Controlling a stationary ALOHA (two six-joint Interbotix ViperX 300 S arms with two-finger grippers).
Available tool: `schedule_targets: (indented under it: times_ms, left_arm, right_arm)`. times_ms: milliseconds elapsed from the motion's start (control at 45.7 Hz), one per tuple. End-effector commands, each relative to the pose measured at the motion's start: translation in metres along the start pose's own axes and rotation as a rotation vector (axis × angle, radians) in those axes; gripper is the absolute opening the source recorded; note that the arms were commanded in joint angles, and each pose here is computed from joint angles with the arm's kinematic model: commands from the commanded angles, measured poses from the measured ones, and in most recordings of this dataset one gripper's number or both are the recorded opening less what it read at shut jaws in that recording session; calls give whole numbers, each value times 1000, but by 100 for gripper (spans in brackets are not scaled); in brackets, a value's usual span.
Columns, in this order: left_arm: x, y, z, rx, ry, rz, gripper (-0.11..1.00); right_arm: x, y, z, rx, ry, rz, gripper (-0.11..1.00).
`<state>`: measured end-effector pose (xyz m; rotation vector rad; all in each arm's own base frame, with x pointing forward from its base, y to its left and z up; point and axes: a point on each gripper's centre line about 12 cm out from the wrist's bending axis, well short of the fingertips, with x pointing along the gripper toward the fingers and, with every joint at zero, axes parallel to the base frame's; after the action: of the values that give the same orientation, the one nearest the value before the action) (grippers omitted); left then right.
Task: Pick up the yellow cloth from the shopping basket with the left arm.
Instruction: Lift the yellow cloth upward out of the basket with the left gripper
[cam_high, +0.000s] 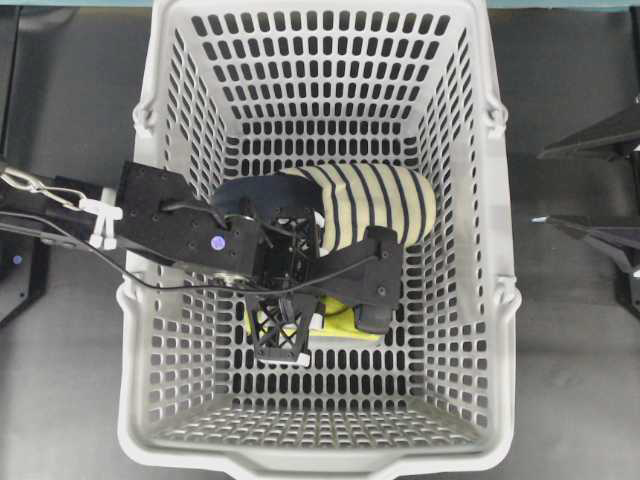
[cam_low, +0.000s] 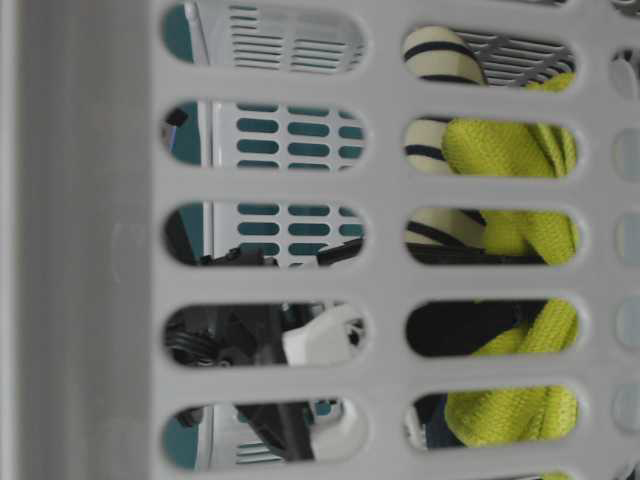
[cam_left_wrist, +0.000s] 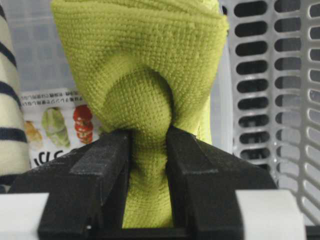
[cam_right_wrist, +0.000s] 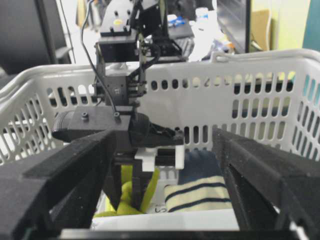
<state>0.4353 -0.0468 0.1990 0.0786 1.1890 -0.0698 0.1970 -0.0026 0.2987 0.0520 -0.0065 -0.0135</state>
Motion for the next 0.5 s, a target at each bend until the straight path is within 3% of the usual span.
schedule_targets:
  times_ms: [0,219,350,481]
  left_arm:
    - [-24,4,11,-5,-66,6,20]
    - [-90,7,40,-12,-231,7,20]
    - [-154,7,60,-15,-362,6,20]
    - [-207,12,67,-28,-421,11,20]
  right_arm:
    - [1,0,8,0,-22,-1,75]
    - [1,0,8,0,-23,-1,75]
    - [1,0,9,2,-29,0,75]
    - [1,0,9,2,-28,0,75]
